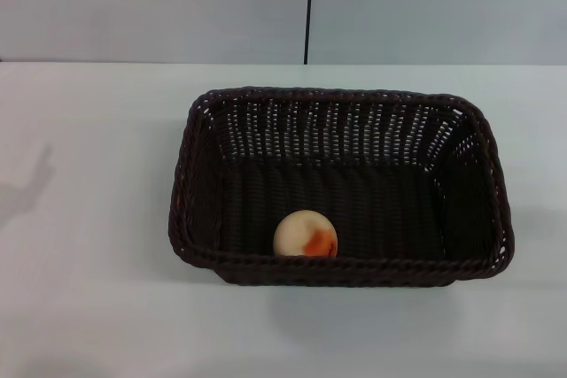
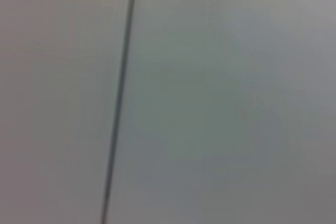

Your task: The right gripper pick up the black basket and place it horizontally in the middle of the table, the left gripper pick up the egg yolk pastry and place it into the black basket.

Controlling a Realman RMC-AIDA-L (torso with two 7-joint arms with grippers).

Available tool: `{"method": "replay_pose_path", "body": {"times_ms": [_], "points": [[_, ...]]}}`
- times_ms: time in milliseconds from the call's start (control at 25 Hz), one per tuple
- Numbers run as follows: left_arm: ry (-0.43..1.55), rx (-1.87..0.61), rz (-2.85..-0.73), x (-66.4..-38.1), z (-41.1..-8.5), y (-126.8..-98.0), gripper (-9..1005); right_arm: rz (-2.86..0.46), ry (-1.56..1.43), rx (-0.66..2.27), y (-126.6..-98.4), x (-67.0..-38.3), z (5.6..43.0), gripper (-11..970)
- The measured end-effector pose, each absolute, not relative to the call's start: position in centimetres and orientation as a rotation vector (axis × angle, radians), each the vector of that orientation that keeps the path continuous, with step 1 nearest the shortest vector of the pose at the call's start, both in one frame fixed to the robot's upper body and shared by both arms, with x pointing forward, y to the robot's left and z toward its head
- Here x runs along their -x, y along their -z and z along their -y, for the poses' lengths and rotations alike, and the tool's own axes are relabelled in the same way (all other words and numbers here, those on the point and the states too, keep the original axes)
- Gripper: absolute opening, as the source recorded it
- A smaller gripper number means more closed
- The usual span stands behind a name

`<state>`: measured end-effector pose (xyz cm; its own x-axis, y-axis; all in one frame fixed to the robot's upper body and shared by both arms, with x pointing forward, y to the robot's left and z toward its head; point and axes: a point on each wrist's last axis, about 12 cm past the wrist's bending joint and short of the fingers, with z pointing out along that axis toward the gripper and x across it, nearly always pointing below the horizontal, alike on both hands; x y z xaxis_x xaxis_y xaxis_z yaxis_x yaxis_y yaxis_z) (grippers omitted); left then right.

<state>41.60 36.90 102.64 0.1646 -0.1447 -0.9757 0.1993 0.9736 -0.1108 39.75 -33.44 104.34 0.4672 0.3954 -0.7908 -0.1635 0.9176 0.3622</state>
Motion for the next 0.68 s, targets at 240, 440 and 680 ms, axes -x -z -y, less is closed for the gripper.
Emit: {"method": "replay_pose_path", "body": {"times_ms": [240,440,680], "points": [[0.217,-0.069,-1.394,-40.8,-37.9,-102.8,813,-1.038,-0.361,-0.253,-104.2,-39.7,33.2,610],[0.207,-0.067,-1.399,-40.7,-38.0,-102.8,813,-1.043,-0.36,-0.249,-104.3,-40.0,33.4,609],[0.206,-0.081,-1.401,-41.0,-38.2,-102.9,813,-1.046,-0.35,-0.251,-104.2,-39.8,33.5,609]]}}
